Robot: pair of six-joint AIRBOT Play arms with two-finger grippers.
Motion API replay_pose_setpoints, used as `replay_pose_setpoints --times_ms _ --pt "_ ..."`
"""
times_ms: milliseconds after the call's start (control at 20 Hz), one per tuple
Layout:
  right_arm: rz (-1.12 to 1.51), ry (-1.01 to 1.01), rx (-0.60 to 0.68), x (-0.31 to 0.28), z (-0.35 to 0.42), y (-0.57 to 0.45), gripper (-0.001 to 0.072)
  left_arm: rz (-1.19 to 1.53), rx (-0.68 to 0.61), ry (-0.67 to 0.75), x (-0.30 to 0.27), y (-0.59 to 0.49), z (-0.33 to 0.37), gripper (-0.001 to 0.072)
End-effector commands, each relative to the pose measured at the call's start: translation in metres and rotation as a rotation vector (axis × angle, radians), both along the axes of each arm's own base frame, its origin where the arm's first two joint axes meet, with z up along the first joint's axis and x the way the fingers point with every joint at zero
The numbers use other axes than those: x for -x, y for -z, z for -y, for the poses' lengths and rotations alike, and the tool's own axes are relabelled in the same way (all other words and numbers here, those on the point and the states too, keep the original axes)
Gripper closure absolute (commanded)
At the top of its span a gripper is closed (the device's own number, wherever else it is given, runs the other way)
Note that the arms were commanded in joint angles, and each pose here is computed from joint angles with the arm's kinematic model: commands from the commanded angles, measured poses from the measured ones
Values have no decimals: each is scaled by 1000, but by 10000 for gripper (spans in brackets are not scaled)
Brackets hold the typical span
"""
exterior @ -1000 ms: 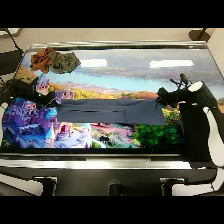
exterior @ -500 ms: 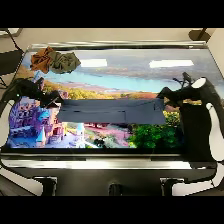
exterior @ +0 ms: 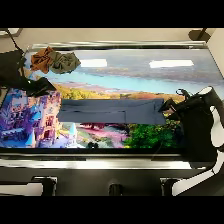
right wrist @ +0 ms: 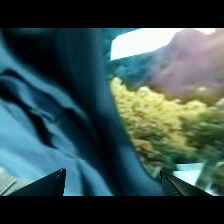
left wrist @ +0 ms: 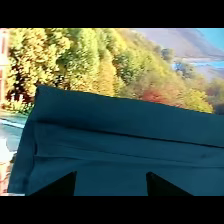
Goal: Fold the shirts.
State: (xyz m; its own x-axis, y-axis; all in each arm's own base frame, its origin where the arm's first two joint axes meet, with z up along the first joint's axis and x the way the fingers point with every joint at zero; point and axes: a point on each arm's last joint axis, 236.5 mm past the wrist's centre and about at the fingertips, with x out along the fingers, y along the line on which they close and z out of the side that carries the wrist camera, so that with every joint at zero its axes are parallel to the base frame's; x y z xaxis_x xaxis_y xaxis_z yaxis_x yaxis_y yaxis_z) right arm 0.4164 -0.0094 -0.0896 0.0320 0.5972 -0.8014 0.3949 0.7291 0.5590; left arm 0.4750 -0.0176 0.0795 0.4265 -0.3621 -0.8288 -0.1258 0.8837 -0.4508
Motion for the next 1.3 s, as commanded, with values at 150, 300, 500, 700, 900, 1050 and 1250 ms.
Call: replay_pose_setpoints --times_ms 150,300,500,700,900,1050,1250 --pt "97 -24 -94 -32 -61 5 28 168 -21 131 26 -77 62 173" --pt "108 -53 -87 -34 -82 1 680 154 -13 210 34 -69 99 187" --pt "225 -96 -54 -34 -90 -61 677 60 -16 423 70 3 186 679" --pt "294 -118 99 -9 -88 -132 678 -21 -3 583 105 84 286 680" --pt "319 -152 134 36 -100 -192 678 -96 57 587 100 114 347 680" --pt "328 -147 163 71 -98 -227 678 -133 181 534 87 111 382 679" --pt "373 -109 180 103 -98 -264 678 -281 272 458 97 136 402 679"
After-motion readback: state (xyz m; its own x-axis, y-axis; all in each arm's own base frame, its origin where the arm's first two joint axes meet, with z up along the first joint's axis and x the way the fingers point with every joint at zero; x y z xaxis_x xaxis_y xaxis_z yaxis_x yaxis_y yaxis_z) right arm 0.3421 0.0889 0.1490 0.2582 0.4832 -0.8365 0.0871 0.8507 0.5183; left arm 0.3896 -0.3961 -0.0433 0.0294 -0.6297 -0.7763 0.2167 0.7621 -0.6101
